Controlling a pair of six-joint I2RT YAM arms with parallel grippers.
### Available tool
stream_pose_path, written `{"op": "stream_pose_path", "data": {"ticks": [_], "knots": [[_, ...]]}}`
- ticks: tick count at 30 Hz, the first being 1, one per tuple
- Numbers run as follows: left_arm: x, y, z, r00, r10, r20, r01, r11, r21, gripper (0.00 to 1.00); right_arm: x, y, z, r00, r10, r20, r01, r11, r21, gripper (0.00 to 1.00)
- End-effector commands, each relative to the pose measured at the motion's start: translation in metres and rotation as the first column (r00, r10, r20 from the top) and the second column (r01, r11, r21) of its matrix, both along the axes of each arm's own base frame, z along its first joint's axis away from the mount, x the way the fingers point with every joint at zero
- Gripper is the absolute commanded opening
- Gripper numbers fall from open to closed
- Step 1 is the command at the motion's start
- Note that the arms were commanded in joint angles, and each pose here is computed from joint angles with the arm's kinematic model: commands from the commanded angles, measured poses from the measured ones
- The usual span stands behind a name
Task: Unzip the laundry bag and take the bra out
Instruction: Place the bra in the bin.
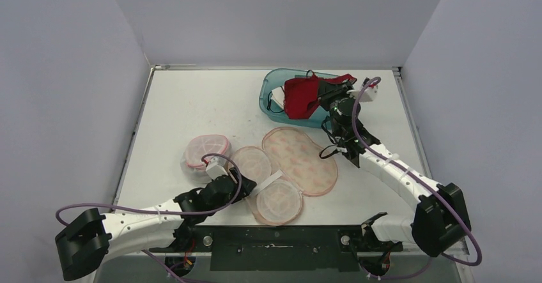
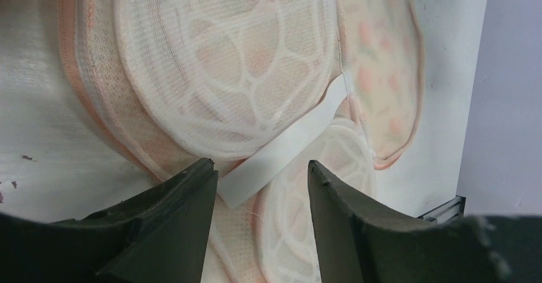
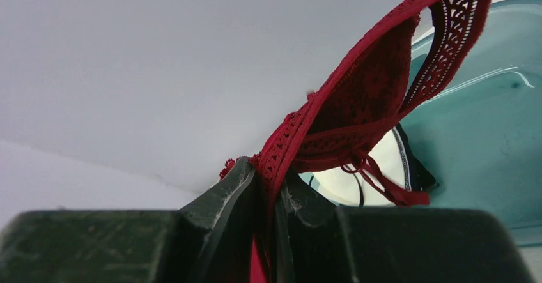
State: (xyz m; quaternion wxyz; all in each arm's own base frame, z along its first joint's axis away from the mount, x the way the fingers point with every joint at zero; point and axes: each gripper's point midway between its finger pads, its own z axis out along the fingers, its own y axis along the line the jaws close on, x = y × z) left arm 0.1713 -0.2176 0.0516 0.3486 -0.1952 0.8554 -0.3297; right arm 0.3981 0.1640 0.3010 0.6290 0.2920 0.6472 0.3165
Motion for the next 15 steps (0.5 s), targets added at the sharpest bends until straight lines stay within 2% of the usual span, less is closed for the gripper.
{"op": "stream_pose_path", "data": {"ticks": [1, 8, 15], "knots": [[0.012, -0.01, 0.022, 0.999, 0.009, 0.043, -0.008, 1.0, -0.024, 0.52, 0.028, -0.027, 0.04, 0.972, -0.214, 0.102, 0.186, 0.956, 0.226, 0.05], [0.015, -0.015, 0.021, 0.999, 0.007, 0.039, -0.006, 1.0, -0.017, 0.52, 0.061, -0.052, 0.023, 0.926, -0.372, 0.056, 0.354, 0.913, 0.203, 0.05], [0.019, -0.02, 0.023, 0.999, -0.005, 0.043, 0.004, 1.0, 0.01, 0.52, 0.094, -0.066, -0.015, 0.901, -0.434, -0.015, 0.43, 0.884, 0.184, 0.05]]}}
